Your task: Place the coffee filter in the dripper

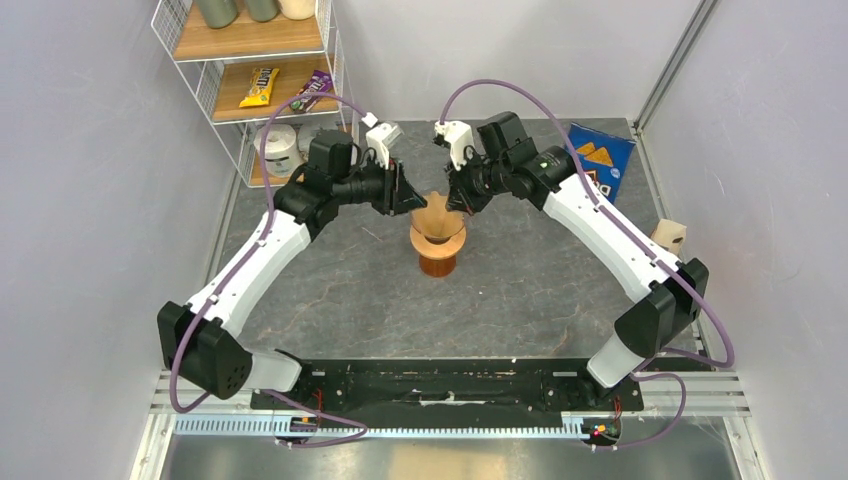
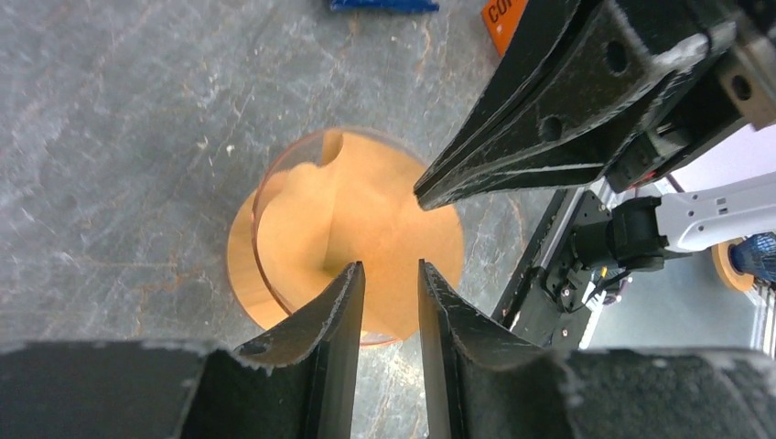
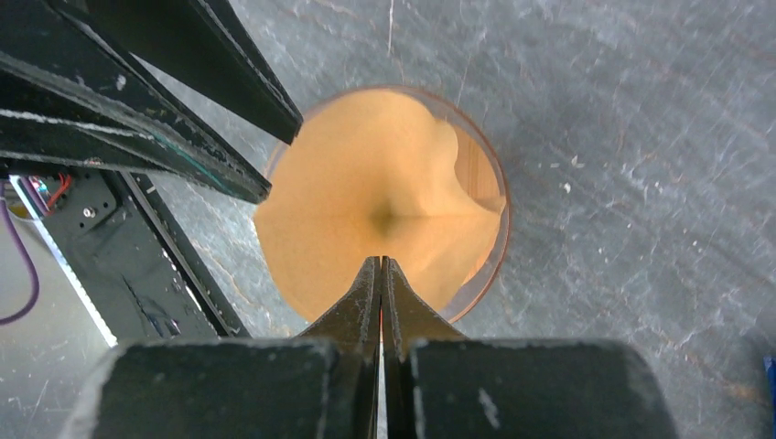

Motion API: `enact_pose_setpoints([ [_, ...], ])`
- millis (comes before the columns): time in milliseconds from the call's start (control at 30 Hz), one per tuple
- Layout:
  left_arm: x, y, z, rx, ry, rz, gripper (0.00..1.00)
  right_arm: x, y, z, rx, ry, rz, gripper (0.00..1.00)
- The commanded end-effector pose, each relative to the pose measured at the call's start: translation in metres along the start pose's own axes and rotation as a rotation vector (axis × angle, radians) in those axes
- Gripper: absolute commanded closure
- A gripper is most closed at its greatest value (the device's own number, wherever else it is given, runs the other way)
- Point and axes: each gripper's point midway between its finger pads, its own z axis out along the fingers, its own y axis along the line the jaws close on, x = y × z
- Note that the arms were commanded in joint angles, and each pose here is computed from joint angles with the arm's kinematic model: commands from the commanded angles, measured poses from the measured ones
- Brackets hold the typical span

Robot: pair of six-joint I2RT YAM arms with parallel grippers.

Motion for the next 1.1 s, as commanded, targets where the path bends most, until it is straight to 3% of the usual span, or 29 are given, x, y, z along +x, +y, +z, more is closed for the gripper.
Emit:
enact_pose_setpoints([
  [0,-0.042,-0.025,-0.021,0.028,-0.095,0.119,0.64,-0.056,0.012,-0.033,-0.015,-0.192,-0.045,1.00],
  [167,-0.064,-0.029,-0.044,0.002,-0.156,0.128,0.57,-0.082,0.010,-0.065,0.017,-0.324,-0.023,1.00],
  [267,-0.077,-0.019,-0.064,-0.048,-0.186,0.105,0.40,-0.087,-0.005,-0.085,0.066,-0.373,0.016,1.00],
  [367,-0.084,0.001,-0.085,-0.105,-0.195,0.058,0.14,-0.079,-0.023,-0.103,0.135,-0.398,0.071,1.00],
  [567,-0.074,0.051,-0.122,-0.275,-0.121,-0.045,0.09,-0.032,-0.075,-0.128,0.310,-0.390,0.226,0.98],
  [700,-0.054,0.084,-0.138,-0.394,-0.024,-0.101,0.08,0.011,-0.114,-0.138,0.424,-0.353,0.337,0.79],
  [900,-0.014,0.132,-0.143,-0.563,0.135,-0.112,0.07,0.060,-0.146,-0.136,0.499,-0.285,0.453,0.32],
  [1000,0.003,0.160,-0.145,-0.671,0.163,-0.111,0.06,0.074,-0.150,-0.127,0.499,-0.262,0.459,0.15],
  [1067,0.016,0.177,-0.147,-0.737,0.189,-0.108,0.06,0.082,-0.152,-0.119,0.499,-0.253,0.457,0.08],
])
